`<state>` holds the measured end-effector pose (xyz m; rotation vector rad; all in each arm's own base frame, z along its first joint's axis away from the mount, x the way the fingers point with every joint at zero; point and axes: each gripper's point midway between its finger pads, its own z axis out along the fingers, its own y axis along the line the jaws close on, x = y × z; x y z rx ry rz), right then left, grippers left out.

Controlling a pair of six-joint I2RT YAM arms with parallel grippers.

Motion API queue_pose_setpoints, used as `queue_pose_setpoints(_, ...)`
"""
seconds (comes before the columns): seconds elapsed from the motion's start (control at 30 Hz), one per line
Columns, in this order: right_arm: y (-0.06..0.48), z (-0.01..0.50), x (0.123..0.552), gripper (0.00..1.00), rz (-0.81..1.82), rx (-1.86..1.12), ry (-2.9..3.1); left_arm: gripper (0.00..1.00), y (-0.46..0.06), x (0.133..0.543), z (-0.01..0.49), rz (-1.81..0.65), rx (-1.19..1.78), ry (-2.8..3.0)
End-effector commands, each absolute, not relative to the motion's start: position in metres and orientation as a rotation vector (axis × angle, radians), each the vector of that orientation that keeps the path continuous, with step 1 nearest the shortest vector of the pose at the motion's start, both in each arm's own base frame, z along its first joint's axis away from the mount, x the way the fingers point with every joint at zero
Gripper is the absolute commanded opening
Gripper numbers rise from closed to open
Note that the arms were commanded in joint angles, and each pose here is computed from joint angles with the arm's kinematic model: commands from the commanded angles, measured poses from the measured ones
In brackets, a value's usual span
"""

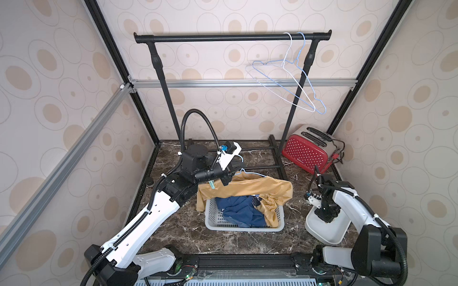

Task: Remove the clothespins securing t-shirts to the hanger
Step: Place the clothespin in the storage box, then adjust the hanger.

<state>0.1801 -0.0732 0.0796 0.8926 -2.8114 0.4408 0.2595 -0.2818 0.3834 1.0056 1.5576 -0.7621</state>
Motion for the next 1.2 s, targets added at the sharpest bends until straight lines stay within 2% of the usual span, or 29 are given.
queue_pose_setpoints(0.0,-0.071,0.072,0.175,0.33,0.402,0.902,-2.799,0.0,-0.285,0.258,0.398,-0.781,0.997,1.508)
queue_pose_setpoints(0.4,-0.069,0.069,0.18,0.45,0.393,0.909,-2.813,0.0,-0.285,0.258,0.397,-0.783,0.993,1.517)
queue_pose_setpoints(0.63,-0.071,0.077,0.186,0.56,0.428,0.913,-2.845,0.0,-0.285,0.26,0.394,-0.781,0.993,1.523)
queue_pose_setpoints(0.73,-0.082,0.114,0.207,0.59,0.648,0.892,-2.961,0.0,-0.287,0.26,0.397,-0.788,0.994,1.519)
queue_pose_setpoints(0.83,-0.075,0.157,0.221,0.6,0.737,0.862,-3.133,0.0,-0.289,0.261,0.397,-0.793,1.002,1.518)
queue_pose_setpoints(1.03,-0.033,0.237,0.242,0.6,0.618,0.869,-3.507,0.0,-0.291,0.261,0.401,-0.796,1.023,1.519)
queue_pose_setpoints(1.17,0.017,0.285,0.246,0.61,0.417,1.124,-3.66,0.0,-0.294,0.261,0.405,-0.801,1.028,1.511)
